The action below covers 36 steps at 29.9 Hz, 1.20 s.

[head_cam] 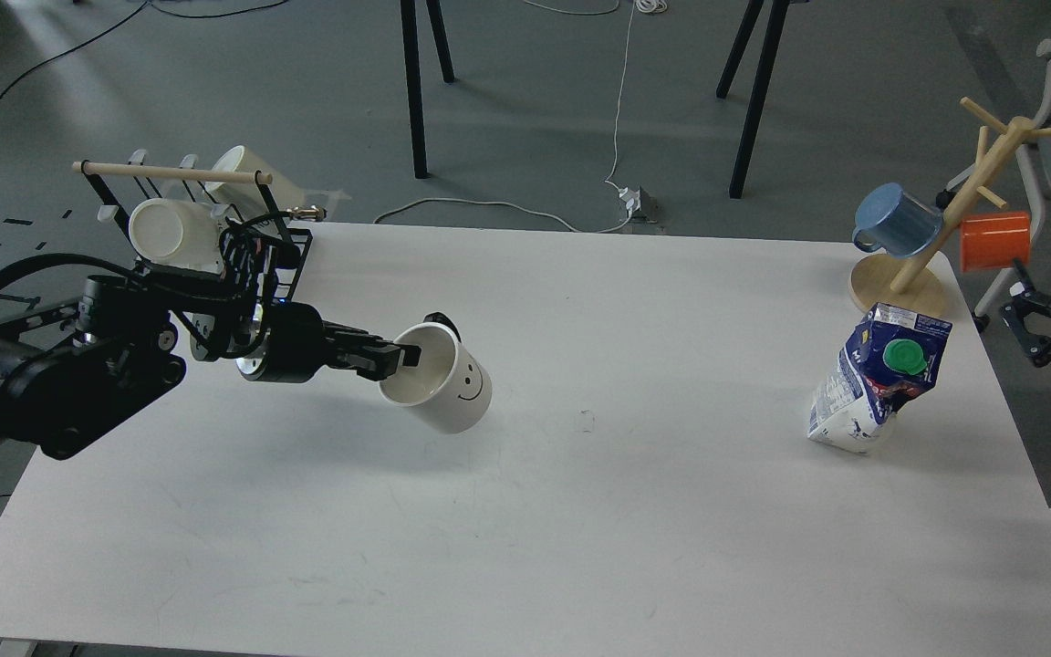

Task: Place cup and milk with both arms

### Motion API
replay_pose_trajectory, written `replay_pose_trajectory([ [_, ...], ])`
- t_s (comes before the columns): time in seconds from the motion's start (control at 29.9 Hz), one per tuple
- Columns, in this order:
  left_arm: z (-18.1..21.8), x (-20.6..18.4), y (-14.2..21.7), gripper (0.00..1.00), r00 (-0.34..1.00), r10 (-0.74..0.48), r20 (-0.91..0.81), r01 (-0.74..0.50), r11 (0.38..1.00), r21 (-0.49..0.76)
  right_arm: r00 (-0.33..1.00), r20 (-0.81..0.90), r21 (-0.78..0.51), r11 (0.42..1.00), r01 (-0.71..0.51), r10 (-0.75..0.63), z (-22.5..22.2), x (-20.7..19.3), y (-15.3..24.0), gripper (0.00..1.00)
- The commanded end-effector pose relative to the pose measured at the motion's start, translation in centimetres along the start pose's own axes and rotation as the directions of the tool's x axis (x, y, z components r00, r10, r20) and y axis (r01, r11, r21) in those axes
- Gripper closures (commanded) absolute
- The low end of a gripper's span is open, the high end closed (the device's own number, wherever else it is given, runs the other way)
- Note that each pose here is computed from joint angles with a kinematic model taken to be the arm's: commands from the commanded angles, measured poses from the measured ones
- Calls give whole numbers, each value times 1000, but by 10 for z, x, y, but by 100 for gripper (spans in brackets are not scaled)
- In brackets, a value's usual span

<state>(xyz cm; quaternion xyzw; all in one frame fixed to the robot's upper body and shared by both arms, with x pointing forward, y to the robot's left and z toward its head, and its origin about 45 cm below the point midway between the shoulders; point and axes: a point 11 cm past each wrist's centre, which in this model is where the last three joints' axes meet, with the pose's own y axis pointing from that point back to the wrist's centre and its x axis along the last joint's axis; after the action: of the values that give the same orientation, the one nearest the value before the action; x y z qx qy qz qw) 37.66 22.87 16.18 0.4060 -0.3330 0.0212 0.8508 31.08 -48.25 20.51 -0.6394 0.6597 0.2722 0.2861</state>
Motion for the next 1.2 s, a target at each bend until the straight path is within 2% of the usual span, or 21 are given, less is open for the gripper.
replay_pose_trajectory([
  [0.0, 23, -2, -37, 100, 1000, -22, 8, 22, 998, -55, 1000, -5, 9, 1000, -3, 3, -3, 1, -1, 4],
  [0.17, 46, -6, -70, 100, 999, -40, -3, 40, 993, -107, 1000, -6, 11, 1000, -6, 6, -5, 2, 0, 4],
  [0.27, 58, -8, -81, 96, 999, -49, -2, 48, 990, -135, 1000, -7, 9, 1000, -8, 8, -4, 3, 0, 4],
  [0.5, 54, -15, -81, 87, 998, -56, -17, 53, 990, -129, 1000, -8, 8, 1000, -10, 10, -4, 3, 0, 4],
  [0.87, 45, -51, -85, 73, 993, -117, -6, 116, 988, -102, 1000, -7, 3, 1000, -16, 16, -2, 6, 3, 4],
  [0.97, 46, -48, -84, 61, 994, -107, -9, 106, 989, -108, 1000, -7, 3, 1000, -16, 16, -2, 6, 3, 4],
  [1.07, 47, -42, -83, 32, 996, -87, -22, 83, 990, -115, 1000, -6, 4, 1000, -14, 14, -2, 5, 3, 4],
  [1.17, 49, -25, -78, 17, 996, -25, -82, 13, 990, -142, 1000, -5, 1, 1000, -13, 13, -1, 4, 3, 4],
])
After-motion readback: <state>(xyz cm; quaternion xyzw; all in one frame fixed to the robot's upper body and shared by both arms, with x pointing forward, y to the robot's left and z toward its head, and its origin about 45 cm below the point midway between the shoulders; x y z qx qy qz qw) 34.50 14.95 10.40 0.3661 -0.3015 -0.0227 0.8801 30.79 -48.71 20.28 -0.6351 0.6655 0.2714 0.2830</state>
